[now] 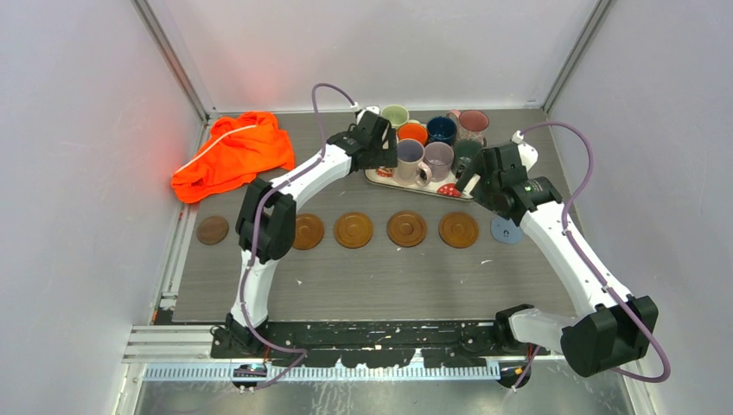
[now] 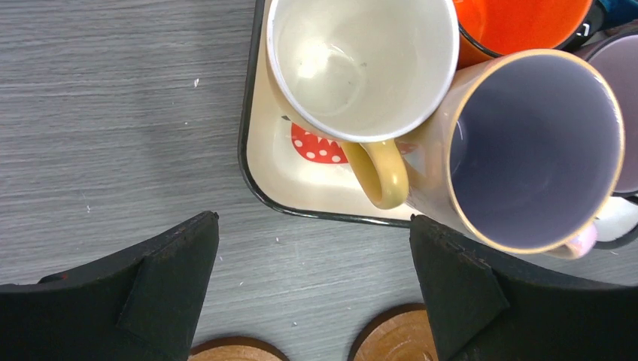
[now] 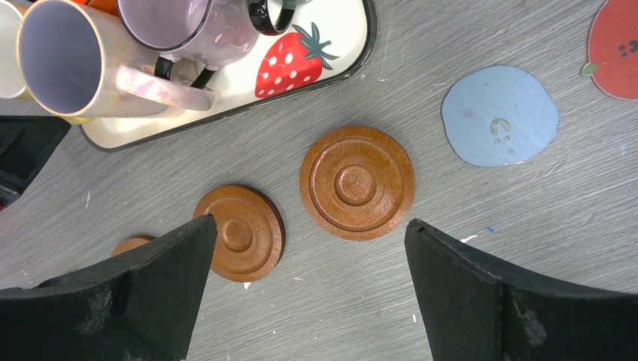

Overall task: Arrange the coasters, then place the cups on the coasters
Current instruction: Pick up the cup from the tray.

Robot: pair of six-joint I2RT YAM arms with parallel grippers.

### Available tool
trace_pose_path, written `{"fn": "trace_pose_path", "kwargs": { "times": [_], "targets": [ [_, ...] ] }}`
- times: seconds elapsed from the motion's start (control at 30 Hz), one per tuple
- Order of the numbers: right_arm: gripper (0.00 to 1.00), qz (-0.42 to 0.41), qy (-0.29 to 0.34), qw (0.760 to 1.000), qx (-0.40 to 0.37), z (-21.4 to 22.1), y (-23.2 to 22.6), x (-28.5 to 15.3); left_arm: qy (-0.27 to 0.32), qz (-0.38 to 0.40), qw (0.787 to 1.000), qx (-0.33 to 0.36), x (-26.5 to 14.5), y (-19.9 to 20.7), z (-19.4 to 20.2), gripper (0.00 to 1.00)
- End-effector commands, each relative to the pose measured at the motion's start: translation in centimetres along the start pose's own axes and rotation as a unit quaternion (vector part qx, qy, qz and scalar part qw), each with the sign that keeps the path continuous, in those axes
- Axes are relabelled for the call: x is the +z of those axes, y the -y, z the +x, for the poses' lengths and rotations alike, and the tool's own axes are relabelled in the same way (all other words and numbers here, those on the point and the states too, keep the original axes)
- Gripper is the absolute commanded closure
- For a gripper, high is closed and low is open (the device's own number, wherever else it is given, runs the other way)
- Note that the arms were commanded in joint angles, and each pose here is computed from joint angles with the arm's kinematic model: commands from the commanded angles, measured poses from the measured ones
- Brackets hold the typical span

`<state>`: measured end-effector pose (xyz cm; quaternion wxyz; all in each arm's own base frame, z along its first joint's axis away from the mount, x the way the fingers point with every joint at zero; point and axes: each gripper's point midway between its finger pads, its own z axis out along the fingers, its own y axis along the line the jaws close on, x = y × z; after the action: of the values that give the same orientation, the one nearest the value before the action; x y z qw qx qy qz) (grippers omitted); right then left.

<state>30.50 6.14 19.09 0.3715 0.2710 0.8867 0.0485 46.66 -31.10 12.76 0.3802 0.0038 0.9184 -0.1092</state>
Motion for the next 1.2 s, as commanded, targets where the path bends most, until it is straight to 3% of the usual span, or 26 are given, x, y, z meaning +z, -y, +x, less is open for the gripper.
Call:
{"fn": "trace_pose_path", "kwargs": {
  "times": [0.0, 0.57, 0.93, 1.17],
  "targets": [
    [0.0, -0.033, 0.022, 0.999, -0.002, -1.4, -1.2, -1.5, 0.028, 0.001, 1.0, 0.005, 0.3, 0.8, -1.9, 0.0],
    [0.0, -0.041, 0.01, 0.999, -0.008, -0.7, -1.5, -0.9, 0.035, -0.025, 0.998, 0.04, 2.0, 0.3, -2.1, 0.02],
    [0.0, -0.041, 0.002, 0.999, -0.008, -0.4, -1.8, -0.3, 0.038, -0.025, 0.996, 0.078, 2.2, 0.1, -2.3, 0.35],
    [0.0, -0.042, 0.001, 0.999, -0.007, -0.4, -1.8, -0.2, 0.024, -0.01, 0.995, 0.092, 2.9, 0.6, -1.6, 0.43]
  ]
}}
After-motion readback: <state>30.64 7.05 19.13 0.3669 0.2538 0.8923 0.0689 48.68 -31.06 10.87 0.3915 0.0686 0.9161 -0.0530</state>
